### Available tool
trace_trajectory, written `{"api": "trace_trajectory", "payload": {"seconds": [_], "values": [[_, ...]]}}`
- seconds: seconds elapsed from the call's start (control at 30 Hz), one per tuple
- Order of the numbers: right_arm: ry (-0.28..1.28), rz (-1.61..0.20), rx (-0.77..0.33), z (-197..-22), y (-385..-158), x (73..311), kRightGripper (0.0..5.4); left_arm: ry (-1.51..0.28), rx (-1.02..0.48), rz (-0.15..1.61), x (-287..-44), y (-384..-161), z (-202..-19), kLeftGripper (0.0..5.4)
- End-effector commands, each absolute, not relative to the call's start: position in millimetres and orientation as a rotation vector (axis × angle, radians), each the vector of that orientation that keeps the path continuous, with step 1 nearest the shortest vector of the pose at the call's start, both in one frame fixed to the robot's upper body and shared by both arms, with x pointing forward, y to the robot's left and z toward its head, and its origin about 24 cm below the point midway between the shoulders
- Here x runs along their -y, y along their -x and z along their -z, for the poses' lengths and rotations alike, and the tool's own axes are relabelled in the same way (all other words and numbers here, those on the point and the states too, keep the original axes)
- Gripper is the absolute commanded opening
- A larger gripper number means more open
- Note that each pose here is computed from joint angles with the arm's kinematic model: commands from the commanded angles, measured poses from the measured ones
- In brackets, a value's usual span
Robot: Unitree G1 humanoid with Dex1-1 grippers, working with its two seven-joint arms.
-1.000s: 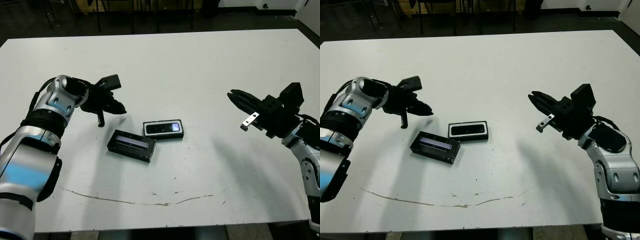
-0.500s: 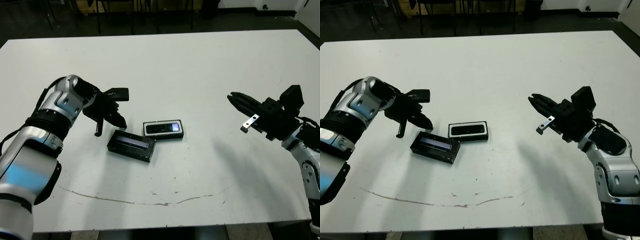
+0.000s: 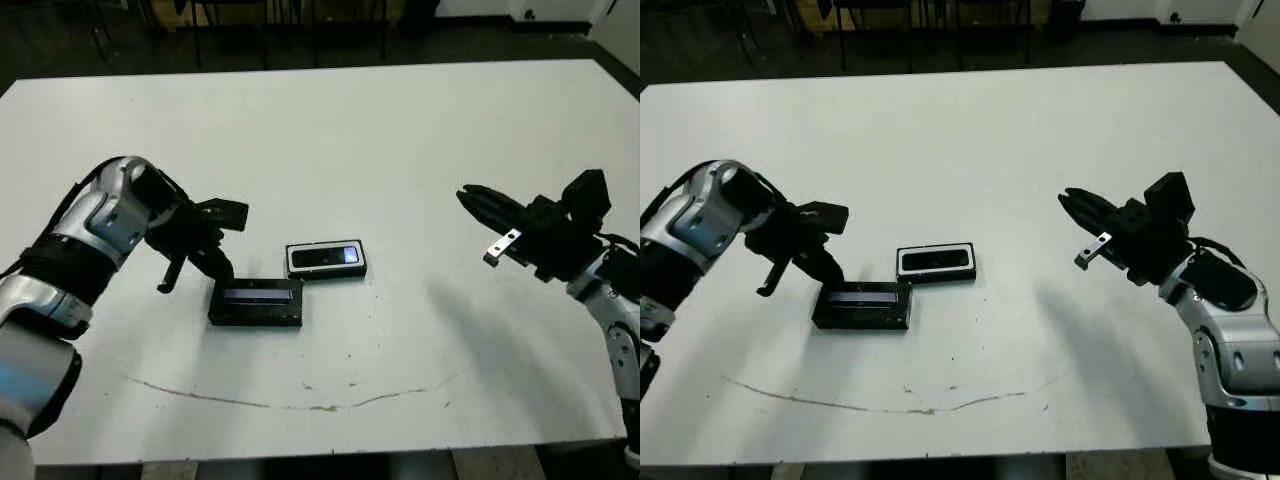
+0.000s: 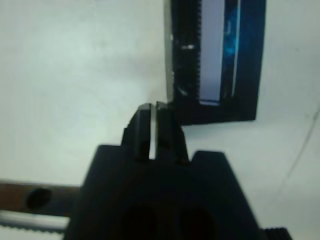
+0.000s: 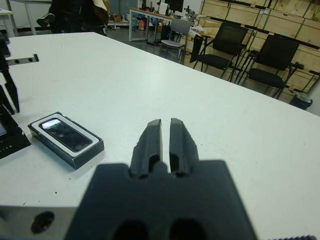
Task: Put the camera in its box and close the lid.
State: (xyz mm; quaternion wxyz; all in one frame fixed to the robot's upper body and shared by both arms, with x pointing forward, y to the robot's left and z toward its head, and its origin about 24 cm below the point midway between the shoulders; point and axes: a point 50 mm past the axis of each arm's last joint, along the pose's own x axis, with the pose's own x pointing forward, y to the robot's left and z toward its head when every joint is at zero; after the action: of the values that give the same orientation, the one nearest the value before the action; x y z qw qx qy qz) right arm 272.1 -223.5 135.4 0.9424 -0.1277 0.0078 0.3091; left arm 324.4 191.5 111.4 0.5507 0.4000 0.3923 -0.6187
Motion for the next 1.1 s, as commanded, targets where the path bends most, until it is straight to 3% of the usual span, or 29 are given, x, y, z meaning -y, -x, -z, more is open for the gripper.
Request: {"api": "trace_trajectory", "payload": {"seconds": [0.03,0.77,0.97,1.1], "values": [[0.255,-0.619,-0.055,-133.5,-271.0,226.4,0.0,-0.902,-1.073,1.462,-205.4,-310.2,-89.6,0.03],[0.242,-0.624,-0.052,-134.2,-271.5,225.2,0.0,-0.856,-1.062,1.457,-210.7,-288.7,-97.1,0.03],[0.24,-0.624,-0.061,-133.9,-271.7,224.6,0.0,-0.822,-0.861,1.289,-224.5,-293.5,-113.8,0.03],[0.256,-0.622,-0.056,-133.3,-271.8,225.2,0.0,-0.825,-0.589,1.033,-241.4,-295.3,-129.6,0.03]]}}
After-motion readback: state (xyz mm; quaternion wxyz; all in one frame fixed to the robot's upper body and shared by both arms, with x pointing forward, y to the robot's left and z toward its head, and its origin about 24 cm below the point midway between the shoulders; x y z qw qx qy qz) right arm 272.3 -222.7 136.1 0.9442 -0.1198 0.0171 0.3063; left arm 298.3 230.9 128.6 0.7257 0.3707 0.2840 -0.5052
